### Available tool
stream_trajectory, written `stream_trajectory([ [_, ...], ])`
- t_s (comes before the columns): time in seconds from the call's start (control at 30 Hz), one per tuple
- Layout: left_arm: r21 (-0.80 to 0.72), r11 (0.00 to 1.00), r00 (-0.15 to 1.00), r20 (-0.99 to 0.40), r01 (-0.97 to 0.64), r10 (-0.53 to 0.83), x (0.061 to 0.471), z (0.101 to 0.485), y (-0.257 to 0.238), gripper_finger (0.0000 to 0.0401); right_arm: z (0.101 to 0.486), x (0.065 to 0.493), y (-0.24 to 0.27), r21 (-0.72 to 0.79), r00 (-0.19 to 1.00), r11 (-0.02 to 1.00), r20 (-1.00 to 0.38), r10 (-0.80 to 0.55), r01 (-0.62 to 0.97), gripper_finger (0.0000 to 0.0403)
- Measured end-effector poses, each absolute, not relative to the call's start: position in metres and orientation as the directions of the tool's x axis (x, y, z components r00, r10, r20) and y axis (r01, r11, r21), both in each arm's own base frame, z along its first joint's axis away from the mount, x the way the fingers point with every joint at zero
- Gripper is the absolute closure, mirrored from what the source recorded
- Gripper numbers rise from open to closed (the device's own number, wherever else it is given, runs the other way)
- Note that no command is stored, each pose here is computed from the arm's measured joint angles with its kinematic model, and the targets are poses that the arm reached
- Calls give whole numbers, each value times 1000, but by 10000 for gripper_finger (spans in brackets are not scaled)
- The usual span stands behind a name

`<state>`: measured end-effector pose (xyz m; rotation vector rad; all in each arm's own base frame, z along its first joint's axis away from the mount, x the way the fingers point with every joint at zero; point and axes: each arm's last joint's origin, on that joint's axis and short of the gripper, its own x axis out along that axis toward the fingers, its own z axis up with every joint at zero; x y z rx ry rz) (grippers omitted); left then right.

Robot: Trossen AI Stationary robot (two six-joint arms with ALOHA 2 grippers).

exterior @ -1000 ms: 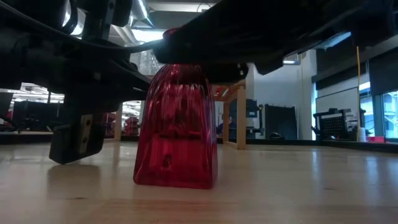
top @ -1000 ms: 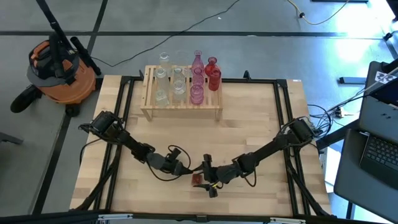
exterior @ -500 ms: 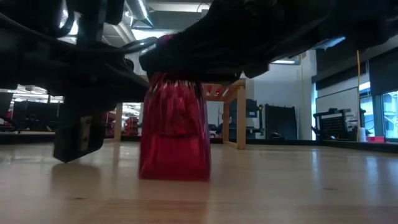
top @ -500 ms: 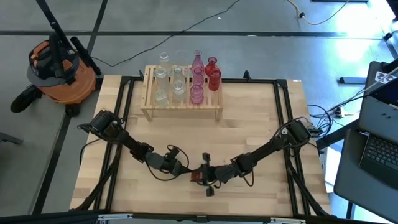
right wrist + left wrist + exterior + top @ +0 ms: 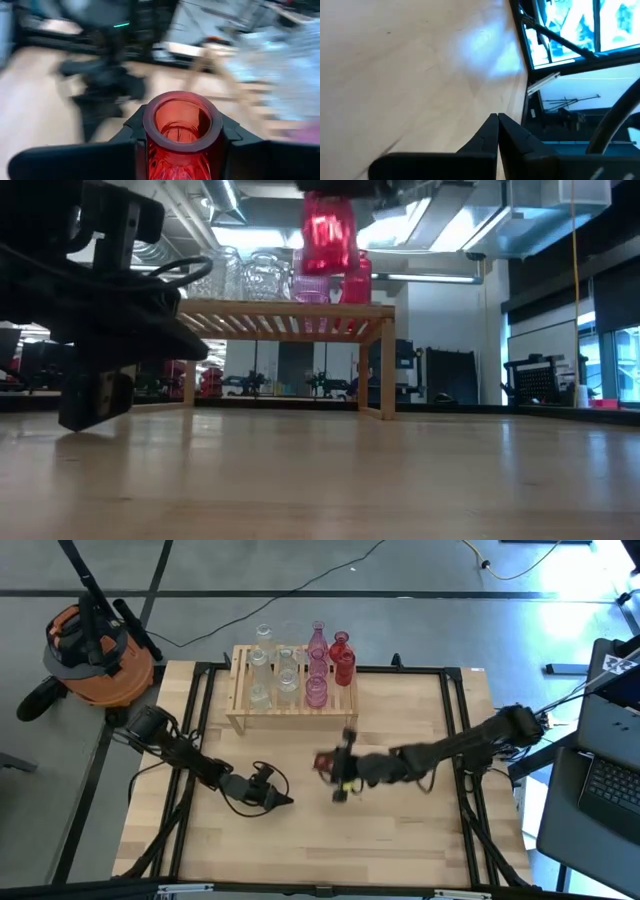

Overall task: Sort vases onto shelf
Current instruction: Put the red vase on the shelf aligned with the other red vases

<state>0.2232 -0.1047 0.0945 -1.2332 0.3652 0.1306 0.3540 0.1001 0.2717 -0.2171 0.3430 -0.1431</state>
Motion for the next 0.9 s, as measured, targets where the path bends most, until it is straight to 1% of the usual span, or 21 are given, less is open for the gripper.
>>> stream_trajectory([
  [0.07, -894, 345, 935, -340, -287, -103, 221, 96, -104, 401, 294, 348, 83, -259, 906, 949, -334, -260, 177, 311],
  [0.17, -888, 367, 936, -336, -278, -106, 221, 97, -104, 401, 313, 342, 57, -287, 848, 912, -364, -386, 292, 311],
  [0.23, -884, 375, 935, -339, -277, -108, 221, 98, -103, 401, 323, 341, 43, -274, 810, 883, -363, -462, 381, 311],
  [0.37, -880, 396, 928, -342, -262, -146, 223, 99, -99, 401, 327, 337, 29, -221, 702, 775, -332, -630, 592, 311],
  [0.47, -876, 409, 924, -347, -256, -164, 224, 99, -96, 401, 323, 336, 27, -197, 617, 679, -298, -728, 707, 311],
  [0.63, -868, 429, 913, -360, -252, -191, 225, 100, -94, 401, 318, 340, 23, -122, 547, 590, -263, -795, 798, 311],
  [0.77, -869, 425, 909, -364, -252, -205, 226, 100, -90, 401, 307, 347, 16, -48, 503, 533, -266, -822, 845, 311],
  [0.9, -869, 428, 904, -368, -250, -218, 227, 100, -88, 401, 294, 353, 15, -22, 457, 479, -262, -850, 878, 311],
])
